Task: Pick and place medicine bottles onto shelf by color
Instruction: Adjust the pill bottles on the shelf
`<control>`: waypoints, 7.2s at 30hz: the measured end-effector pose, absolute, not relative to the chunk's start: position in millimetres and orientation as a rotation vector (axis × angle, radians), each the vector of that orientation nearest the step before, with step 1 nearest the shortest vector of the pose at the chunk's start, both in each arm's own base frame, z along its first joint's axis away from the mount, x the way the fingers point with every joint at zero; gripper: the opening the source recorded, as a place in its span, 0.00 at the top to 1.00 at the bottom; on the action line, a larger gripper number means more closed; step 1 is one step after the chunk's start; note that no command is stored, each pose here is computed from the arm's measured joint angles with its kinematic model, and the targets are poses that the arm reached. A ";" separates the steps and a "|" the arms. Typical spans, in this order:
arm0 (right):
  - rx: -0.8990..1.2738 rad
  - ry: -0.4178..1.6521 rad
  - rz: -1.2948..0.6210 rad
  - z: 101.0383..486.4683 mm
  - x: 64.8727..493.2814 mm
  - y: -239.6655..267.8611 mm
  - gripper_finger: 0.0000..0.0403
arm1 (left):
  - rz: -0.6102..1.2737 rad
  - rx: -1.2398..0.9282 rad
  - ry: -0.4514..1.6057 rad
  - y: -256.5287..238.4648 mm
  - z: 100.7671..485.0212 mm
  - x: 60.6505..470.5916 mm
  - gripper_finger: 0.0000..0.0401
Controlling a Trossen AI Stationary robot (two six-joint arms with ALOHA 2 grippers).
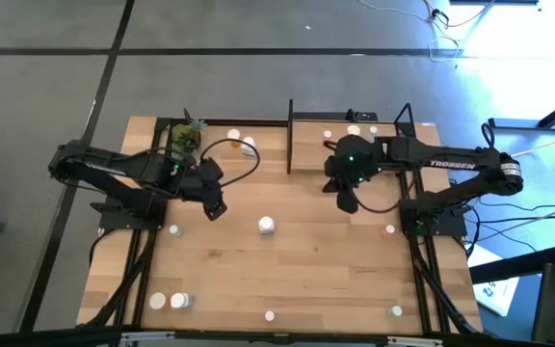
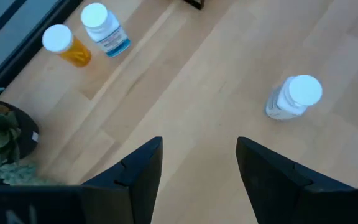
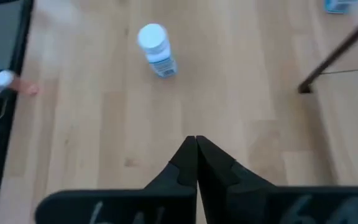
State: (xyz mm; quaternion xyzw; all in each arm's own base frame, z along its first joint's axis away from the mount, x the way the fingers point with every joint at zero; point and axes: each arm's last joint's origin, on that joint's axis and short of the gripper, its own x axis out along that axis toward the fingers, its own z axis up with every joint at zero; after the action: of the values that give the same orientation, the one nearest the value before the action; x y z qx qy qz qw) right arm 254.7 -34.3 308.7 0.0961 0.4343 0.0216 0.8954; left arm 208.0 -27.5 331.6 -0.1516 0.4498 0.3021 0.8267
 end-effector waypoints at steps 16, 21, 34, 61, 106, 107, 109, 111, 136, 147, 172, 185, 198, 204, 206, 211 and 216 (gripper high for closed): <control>0.834 0.867 -0.850 287.2 221.9 -130.2 1.00 | 0.743 -0.144 0.961 2.0 333.1 209.2 0.50; 0.907 0.915 -0.969 283.1 199.7 -150.5 1.00 | 0.716 -0.126 0.960 23.9 335.3 214.6 0.50; 0.940 0.938 -1.094 280.3 158.3 -189.3 1.00 | 0.671 -0.198 0.778 77.0 348.0 225.4 0.50; 0.847 1.036 -0.893 253.6 168.8 -207.7 1.00 | 0.761 -0.220 0.783 100.6 347.9 215.7 0.50; 0.779 1.048 -0.872 228.5 200.9 -215.7 1.00 | 0.746 -0.156 0.812 104.6 347.9 213.7 0.50; 0.782 1.039 -0.840 228.8 203.6 -214.2 1.00 | 0.746 -0.156 0.812 104.7 347.8 213.7 0.50; 0.772 1.019 -0.770 229.9 210.9 -210.1 1.00 | 0.746 -0.156 0.812 104.7 347.8 213.7 0.50; 0.761 1.003 -0.719 230.7 218.5 -205.2 1.00 | 0.746 -0.156 0.812 104.7 347.8 213.7 0.50; 0.479 0.905 -0.796 254.6 264.6 -118.9 1.00 | 0.746 -0.155 0.812 104.6 347.9 213.6 0.50; 0.415 0.437 -0.710 218.2 250.9 -75.1 1.00 | 0.733 -0.126 0.823 104.6 347.9 213.6 0.50; 0.477 0.687 -0.609 203.3 214.8 -139.7 1.00 | 0.734 -0.129 0.822 104.6 347.9 213.6 0.50; 0.578 0.990 -0.614 220.2 251.9 -165.3 1.00 | 0.737 -0.133 0.820 104.7 348.0 213.6 0.50; 0.731 1.143 -0.634 226.7 282.8 -199.6 1.00 | 0.737 -0.135 0.820 104.6 347.9 213.6 0.50; 0.735 1.174 -0.622 214.1 285.6 -205.2 1.00 | 0.737 -0.134 0.820 104.6 347.9 213.6 0.50; 0.713 1.179 -0.645 212.6 286.0 -206.3 1.00 | 0.737 -0.134 0.820 104.6 347.9 213.6 0.50; 0.670 1.163 -0.694 212.9 285.9 -210.3 1.00 | 0.737 -0.135 0.820 104.6 348.0 213.6 0.50; 0.646 1.162 -0.735 213.0 284.3 -213.4 1.00 | 0.737 -0.135 0.820 104.7 348.0 213.6 0.50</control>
State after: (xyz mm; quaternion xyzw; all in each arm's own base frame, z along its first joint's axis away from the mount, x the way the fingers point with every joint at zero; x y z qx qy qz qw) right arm 284.3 -213.4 213.0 0.2930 0.5266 -0.3330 0.7252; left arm 213.6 104.7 348.0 -0.0639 0.3890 0.3500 0.8498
